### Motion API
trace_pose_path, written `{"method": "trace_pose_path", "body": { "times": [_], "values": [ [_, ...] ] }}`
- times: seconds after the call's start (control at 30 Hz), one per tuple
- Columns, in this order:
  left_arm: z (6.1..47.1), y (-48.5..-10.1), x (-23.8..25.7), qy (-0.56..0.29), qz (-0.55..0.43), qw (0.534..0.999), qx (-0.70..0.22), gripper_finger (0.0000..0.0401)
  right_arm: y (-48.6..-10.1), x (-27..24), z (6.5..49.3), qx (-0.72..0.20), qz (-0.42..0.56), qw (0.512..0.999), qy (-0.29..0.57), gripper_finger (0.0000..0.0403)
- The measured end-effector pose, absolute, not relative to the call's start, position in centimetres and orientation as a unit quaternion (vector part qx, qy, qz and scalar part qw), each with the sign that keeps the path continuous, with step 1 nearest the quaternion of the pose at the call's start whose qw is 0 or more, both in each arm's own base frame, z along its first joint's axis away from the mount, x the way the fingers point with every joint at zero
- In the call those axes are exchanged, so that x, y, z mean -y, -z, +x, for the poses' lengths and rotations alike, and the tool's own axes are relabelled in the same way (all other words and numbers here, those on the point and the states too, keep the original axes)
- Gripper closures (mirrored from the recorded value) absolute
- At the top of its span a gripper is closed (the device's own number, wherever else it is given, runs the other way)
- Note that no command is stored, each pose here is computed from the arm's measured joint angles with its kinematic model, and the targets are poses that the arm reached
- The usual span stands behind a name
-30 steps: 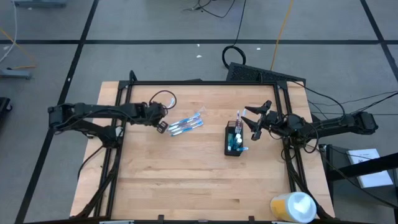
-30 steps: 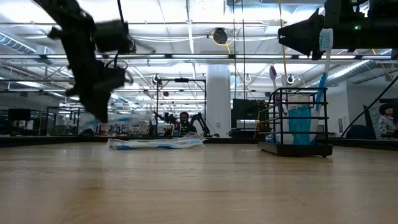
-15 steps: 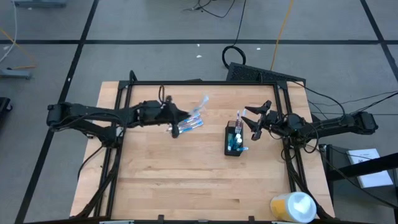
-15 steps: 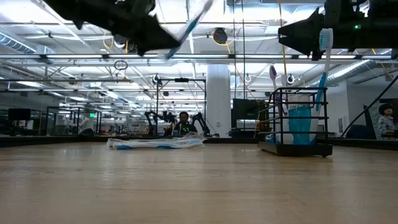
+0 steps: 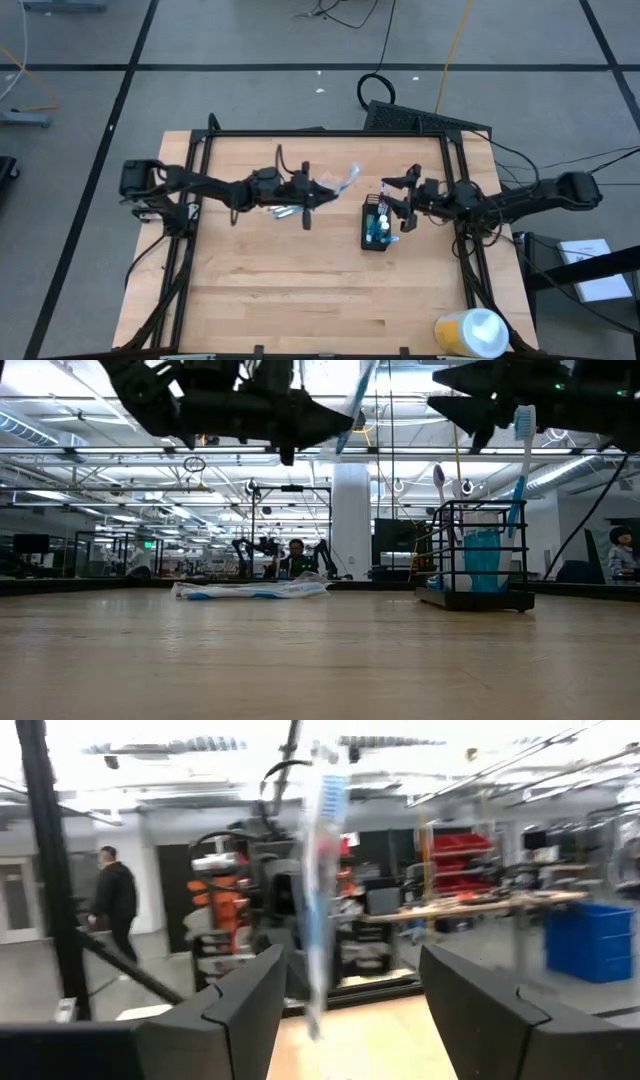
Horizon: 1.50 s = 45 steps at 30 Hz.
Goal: Pick & Place toothbrushing station
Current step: Put the blue toothbrush into the bottom section of the mesh organizer
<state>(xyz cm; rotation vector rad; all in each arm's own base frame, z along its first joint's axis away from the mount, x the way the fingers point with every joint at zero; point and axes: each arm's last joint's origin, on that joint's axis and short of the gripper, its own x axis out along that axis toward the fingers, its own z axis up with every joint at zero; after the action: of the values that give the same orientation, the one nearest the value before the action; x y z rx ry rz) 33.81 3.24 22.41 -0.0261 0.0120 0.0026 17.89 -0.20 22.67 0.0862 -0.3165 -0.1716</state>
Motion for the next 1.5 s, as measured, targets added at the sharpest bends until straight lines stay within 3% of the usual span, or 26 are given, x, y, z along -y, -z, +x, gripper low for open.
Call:
{"method": "trace_pose_path", "body": {
  "times": [0.57, 1.3, 1.4, 1.5],
  "values": [
    [35.3, -21.4, -3.0, 0.018, -0.015, 0.999, -0.044, 0.0381, -24.9, -0.2, 24.1, 0.142, 0.023, 0.989, 0.038, 0.0185],
    [35.3, -21.4, -2.9, 0.02, -0.015, 0.999, -0.043, 0.0377, -25.1, -0.2, 24.2, 0.141, 0.001, 0.989, 0.042, 0.0386],
    [35.3, -21.4, -2.8, 0.021, -0.035, 0.998, -0.046, 0.037, -25.1, -0.2, 24.2, 0.144, -0.01, 0.989, 0.043, 0.0393],
    [35.2, -21.3, -2.8, 0.018, -0.052, 0.997, -0.056, 0.0334, -25.5, -0.2, 23.9, 0.15, -0.014, 0.988, 0.043, 0.0391]
  ]
}}
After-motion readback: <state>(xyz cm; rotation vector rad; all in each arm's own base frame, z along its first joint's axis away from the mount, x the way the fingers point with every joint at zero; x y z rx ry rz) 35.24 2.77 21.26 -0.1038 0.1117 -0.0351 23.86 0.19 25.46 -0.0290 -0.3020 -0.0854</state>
